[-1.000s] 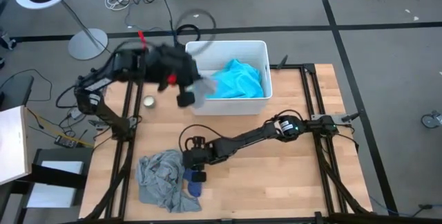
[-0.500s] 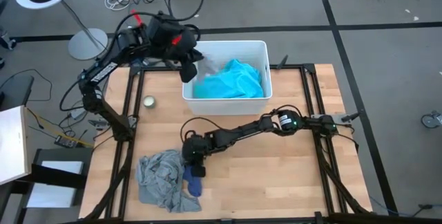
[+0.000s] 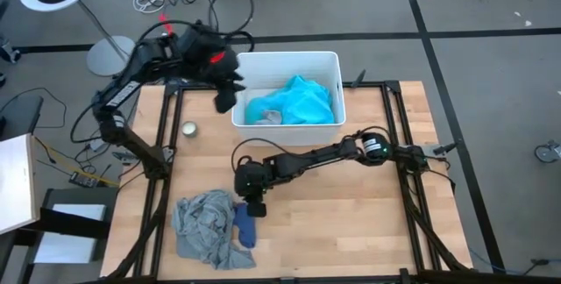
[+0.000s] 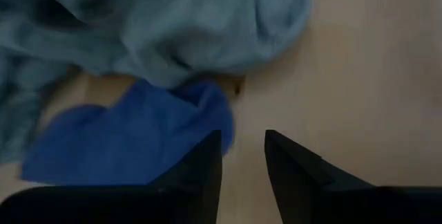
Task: Sort clothes
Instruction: Put the purple sock into the white laundry bin
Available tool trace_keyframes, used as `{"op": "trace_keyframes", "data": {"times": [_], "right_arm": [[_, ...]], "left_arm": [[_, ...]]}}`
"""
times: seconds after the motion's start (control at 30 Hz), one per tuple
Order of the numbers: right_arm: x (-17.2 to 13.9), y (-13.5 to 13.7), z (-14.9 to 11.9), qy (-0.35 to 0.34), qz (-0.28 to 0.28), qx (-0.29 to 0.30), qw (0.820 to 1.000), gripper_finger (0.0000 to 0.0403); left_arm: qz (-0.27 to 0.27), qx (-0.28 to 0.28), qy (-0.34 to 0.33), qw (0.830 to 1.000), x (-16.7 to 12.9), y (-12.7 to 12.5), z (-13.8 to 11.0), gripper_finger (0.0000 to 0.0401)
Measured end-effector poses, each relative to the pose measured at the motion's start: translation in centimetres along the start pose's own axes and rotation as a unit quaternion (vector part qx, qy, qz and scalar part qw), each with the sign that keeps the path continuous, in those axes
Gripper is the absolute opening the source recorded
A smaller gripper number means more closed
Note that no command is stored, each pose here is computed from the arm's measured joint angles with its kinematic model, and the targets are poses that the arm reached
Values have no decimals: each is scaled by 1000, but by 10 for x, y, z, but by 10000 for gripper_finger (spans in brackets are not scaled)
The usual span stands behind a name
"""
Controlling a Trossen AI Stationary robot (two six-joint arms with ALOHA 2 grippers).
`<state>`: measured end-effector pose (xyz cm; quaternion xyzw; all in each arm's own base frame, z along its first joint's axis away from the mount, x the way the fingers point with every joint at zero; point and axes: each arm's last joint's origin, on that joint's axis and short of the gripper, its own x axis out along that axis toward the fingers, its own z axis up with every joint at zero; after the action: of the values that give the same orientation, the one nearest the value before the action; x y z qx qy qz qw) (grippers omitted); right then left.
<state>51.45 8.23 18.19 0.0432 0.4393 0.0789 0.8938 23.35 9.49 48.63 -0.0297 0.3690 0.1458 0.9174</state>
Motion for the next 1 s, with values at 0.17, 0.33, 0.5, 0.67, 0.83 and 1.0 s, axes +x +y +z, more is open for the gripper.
{"op": "trace_keyframes", "data": {"times": [0.17, 0.33, 0.5, 0.67, 0.83, 1.0], "right_arm": [[-45, 18, 16, -22, 3, -27, 999, 112], [-63, 41, -2, -39, -6, -52, 998, 112], [-63, 45, -52, -90, -11, -4, 996, 112], [-58, 53, -85, -216, 34, 1, 976, 112], [-32, 55, -101, -240, 41, -29, 969, 112], [6, 53, -106, -250, 41, -31, 967, 112]], "left_arm": [[-20, -14, -17, 1000, -40, -14, -15, 142], [-35, -21, -74, 996, -88, -30, -34, 142], [-41, -37, -81, 995, -107, -45, -64, 142], [-51, -39, -81, 995, -88, -59, -88, 142], [-68, -35, -90, 993, -54, -73, -105, 142], [-77, -41, -85, 993, -31, -80, -120, 142]]}}
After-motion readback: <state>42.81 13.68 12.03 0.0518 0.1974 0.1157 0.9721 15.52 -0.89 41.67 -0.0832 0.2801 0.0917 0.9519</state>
